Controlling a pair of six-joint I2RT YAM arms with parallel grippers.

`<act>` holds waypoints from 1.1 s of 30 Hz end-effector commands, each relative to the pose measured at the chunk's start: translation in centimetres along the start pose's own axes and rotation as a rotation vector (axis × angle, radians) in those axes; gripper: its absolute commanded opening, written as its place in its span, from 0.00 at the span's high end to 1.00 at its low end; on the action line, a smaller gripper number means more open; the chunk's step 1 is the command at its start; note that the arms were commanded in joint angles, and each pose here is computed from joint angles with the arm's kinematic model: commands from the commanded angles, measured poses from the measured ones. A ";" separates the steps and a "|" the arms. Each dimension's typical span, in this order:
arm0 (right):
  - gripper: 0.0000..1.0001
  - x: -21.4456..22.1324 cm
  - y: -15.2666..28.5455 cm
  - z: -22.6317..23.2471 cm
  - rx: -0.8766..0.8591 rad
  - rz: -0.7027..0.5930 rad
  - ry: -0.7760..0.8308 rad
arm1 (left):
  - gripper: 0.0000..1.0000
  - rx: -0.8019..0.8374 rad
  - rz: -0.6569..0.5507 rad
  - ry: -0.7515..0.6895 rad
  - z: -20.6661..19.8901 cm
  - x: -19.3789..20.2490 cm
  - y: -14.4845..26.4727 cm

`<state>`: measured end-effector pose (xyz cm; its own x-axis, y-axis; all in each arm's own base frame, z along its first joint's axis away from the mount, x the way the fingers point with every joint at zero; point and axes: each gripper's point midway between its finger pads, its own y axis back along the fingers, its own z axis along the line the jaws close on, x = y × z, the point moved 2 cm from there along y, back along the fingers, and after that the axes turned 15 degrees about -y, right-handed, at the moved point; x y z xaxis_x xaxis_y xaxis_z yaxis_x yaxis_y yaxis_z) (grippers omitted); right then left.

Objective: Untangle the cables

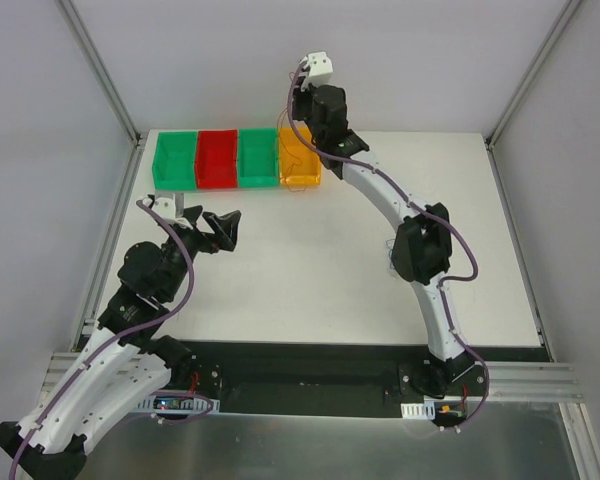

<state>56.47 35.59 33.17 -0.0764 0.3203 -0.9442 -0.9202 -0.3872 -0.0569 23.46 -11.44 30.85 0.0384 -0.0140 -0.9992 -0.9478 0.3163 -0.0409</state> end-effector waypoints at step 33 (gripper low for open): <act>1.00 8.9 -1.1 -6.0 0.114 0.075 -0.005 | 0.07 0.035 -0.022 0.032 -0.7 -0.9 -0.3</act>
<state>59.84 33.70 20.38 -0.1671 0.2460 -0.9547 -0.9475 -0.3078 0.0865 23.56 -11.92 30.43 0.0187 -0.0177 -0.9997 -0.9418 0.3354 -0.0235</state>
